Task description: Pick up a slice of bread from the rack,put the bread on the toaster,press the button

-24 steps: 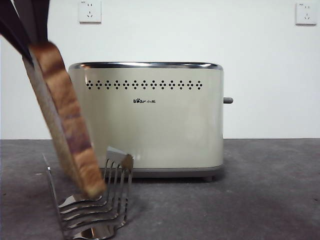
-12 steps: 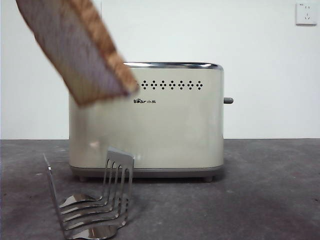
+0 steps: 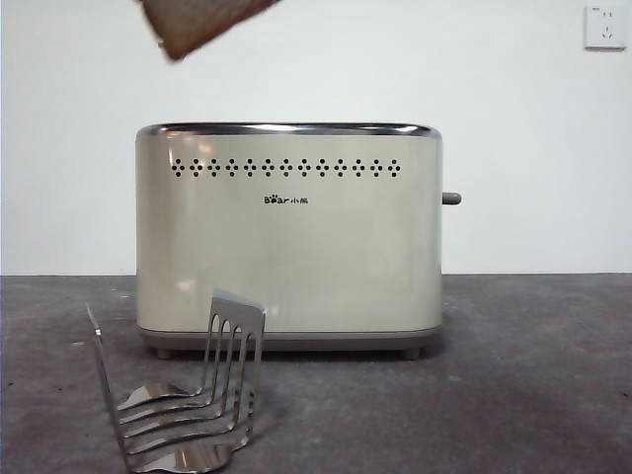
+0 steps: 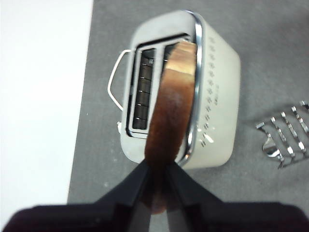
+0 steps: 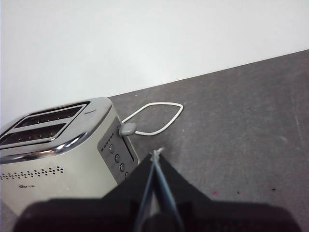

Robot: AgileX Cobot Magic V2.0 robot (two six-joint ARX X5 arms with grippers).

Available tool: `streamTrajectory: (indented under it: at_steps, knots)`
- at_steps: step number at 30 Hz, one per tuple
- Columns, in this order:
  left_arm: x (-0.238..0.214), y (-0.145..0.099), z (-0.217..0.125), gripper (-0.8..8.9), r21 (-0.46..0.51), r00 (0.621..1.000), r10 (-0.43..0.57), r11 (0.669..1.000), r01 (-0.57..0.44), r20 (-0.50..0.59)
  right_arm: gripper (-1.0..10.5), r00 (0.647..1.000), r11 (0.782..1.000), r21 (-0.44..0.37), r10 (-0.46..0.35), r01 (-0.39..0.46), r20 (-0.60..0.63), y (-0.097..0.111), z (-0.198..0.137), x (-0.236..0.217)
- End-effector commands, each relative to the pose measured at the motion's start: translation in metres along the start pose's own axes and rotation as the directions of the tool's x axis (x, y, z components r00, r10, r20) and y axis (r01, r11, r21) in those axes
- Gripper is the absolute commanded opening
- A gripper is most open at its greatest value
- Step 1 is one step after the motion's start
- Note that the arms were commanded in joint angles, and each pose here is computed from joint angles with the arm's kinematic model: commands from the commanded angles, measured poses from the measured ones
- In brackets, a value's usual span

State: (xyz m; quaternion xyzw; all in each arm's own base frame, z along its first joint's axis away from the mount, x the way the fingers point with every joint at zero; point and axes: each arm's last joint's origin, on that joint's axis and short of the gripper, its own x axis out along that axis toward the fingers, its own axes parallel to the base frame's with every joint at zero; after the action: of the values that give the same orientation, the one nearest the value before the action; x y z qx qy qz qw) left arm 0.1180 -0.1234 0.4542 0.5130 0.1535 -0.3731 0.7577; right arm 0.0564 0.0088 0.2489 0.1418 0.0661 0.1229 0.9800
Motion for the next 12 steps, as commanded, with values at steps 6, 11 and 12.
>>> streamTrajectory:
  at_steps: [6,11,12]
  knots:
    - [0.031,0.027,0.037,-0.09,-0.157,0.997,-0.055,0.986,0.046,-0.055,0.0,1.0,1.0,0.013,0.006,-0.006,0.009,0.001,0.002,-0.001]
    - [0.06,0.033,0.049,-0.09,-0.138,0.988,-0.035,0.99,0.014,-0.149,0.0,1.0,1.0,0.013,0.013,-0.013,0.007,0.001,0.002,-0.001]
    - [0.067,0.033,0.051,-0.09,-0.129,0.983,-0.025,0.992,0.001,-0.183,0.0,1.0,1.0,0.014,0.014,-0.014,0.006,0.001,0.002,-0.001]
